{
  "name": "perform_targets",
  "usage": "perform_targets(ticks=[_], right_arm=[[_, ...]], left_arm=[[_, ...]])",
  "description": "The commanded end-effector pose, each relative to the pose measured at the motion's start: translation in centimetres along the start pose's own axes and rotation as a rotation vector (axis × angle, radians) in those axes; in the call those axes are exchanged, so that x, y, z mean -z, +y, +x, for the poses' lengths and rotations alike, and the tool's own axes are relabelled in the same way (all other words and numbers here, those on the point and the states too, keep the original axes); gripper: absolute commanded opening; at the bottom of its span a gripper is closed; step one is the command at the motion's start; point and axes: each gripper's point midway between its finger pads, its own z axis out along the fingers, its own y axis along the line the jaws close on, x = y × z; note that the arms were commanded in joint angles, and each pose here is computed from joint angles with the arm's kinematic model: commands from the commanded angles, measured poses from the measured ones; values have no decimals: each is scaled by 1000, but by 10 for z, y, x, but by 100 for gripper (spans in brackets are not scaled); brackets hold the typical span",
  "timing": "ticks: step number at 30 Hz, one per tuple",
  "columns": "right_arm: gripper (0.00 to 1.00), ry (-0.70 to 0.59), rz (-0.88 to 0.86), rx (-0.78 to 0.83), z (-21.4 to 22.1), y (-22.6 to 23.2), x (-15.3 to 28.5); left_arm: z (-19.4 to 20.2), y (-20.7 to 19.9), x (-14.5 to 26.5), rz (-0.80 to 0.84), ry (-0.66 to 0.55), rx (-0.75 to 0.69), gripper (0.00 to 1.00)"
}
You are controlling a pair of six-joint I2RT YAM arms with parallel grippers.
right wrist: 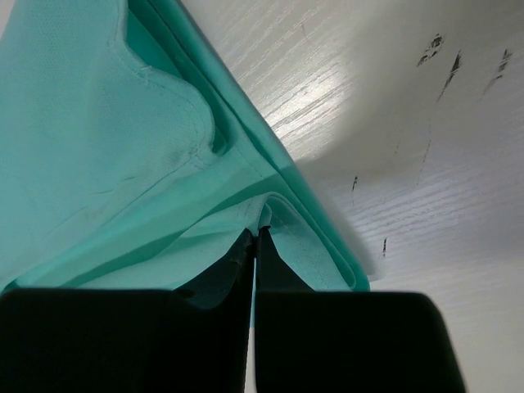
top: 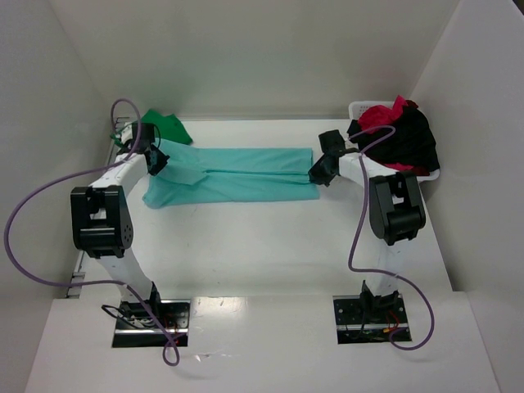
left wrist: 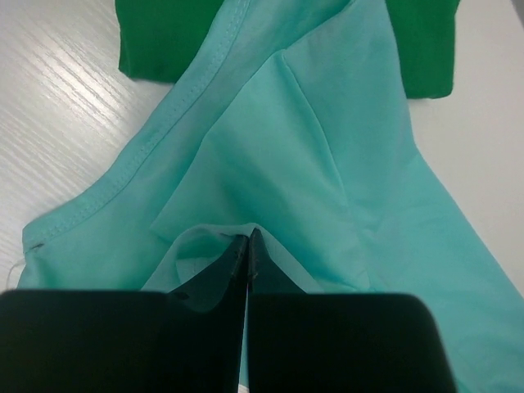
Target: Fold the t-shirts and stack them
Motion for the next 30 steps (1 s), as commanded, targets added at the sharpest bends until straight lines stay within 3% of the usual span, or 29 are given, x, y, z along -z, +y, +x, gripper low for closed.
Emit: perform_targets(ticks=[1, 15, 19, 23, 25, 28, 30], right_arm=[[0, -39, -9, -9, -15, 7, -7], [3, -52, -28, -1, -22, 17, -18], [9, -49, -22, 18, -23, 18, -24], [31, -27, -31, 32, -18, 18, -31], [52, -32, -37, 50, -19, 18, -31], [66, -61, -60, 57, -27, 26, -22], [69, -82, -69, 55, -32, 29, -15]], left_arm=[[-5, -5, -11, 29, 15, -32, 0], [-25, -19, -21, 66, -12, -106, 0], [-23, -20, -25, 74, 0, -115, 2], [-20, -14, -32, 62, 15, -119, 4], [-16, -14, -35, 65, 29, -122, 7], [-14, -17, -36, 81, 43, -130, 19], [-17, -23, -35, 101, 36, -128, 24]])
